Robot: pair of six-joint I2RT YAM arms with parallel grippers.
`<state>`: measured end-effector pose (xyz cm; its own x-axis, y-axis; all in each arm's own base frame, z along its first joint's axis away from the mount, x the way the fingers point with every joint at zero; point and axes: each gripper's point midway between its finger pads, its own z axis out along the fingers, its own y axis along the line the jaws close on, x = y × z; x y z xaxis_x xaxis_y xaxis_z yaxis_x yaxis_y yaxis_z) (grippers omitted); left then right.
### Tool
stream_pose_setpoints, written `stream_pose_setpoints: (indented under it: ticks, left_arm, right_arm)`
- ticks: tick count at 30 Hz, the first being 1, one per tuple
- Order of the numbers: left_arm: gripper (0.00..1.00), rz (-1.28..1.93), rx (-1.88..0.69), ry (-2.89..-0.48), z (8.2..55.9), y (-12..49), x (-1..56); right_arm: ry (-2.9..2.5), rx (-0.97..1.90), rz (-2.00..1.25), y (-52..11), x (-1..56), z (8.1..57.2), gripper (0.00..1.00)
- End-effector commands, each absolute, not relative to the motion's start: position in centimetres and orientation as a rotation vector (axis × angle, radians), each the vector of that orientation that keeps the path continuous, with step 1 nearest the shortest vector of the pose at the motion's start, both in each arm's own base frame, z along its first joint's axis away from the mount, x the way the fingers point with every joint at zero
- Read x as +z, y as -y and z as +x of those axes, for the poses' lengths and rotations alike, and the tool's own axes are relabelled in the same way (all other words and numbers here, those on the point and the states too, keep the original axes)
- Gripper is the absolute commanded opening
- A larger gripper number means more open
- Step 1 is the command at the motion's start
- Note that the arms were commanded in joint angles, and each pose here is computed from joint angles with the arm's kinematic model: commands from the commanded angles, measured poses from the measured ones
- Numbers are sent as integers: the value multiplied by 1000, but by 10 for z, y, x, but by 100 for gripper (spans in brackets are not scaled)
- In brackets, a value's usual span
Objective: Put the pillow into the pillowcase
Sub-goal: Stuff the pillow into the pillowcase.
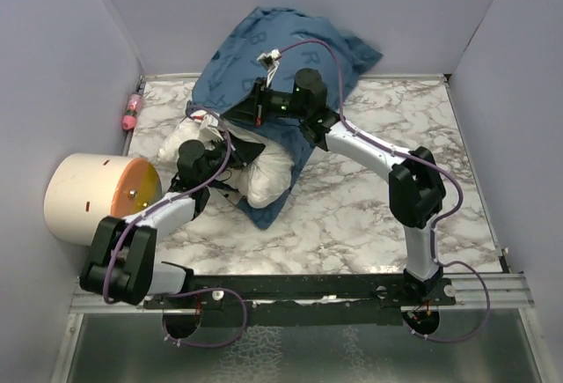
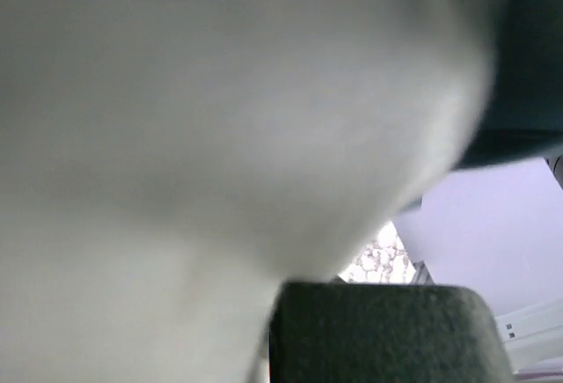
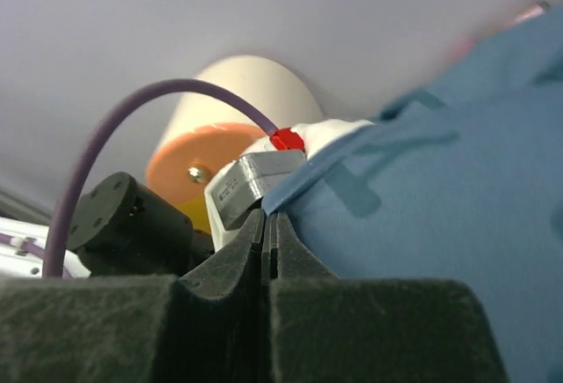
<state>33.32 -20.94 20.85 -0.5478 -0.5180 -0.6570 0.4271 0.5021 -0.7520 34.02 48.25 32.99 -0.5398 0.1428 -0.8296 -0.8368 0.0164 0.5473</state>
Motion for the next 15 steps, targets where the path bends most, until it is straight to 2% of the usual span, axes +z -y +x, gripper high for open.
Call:
stream_pose_setpoints:
  ticks: [1,2,6,8,12,15]
  left_arm:
    - [0,-27,-1375,-1559,340,217,233]
    - [0,-48,-1366,-1586,343,215,220]
    - [0,-141,-1293,-1643,354,196,191]
    - [0,-173,-1259,-1664,357,188,183]
    - [0,-203,-1226,-1694,359,179,175]
    - [0,-203,-1227,-1697,360,177,176]
  right_arm:
    - [-1623,1557,-854,-489,287,323,1]
    - [-1626,1541,-895,-487,278,320,6]
    - [-1474,1384,-984,-453,297,299,51]
    - [-1426,1255,-962,-425,314,297,64]
    - [-1438,1027,-862,-365,317,315,69]
    - [-1532,836,-839,-342,284,333,70]
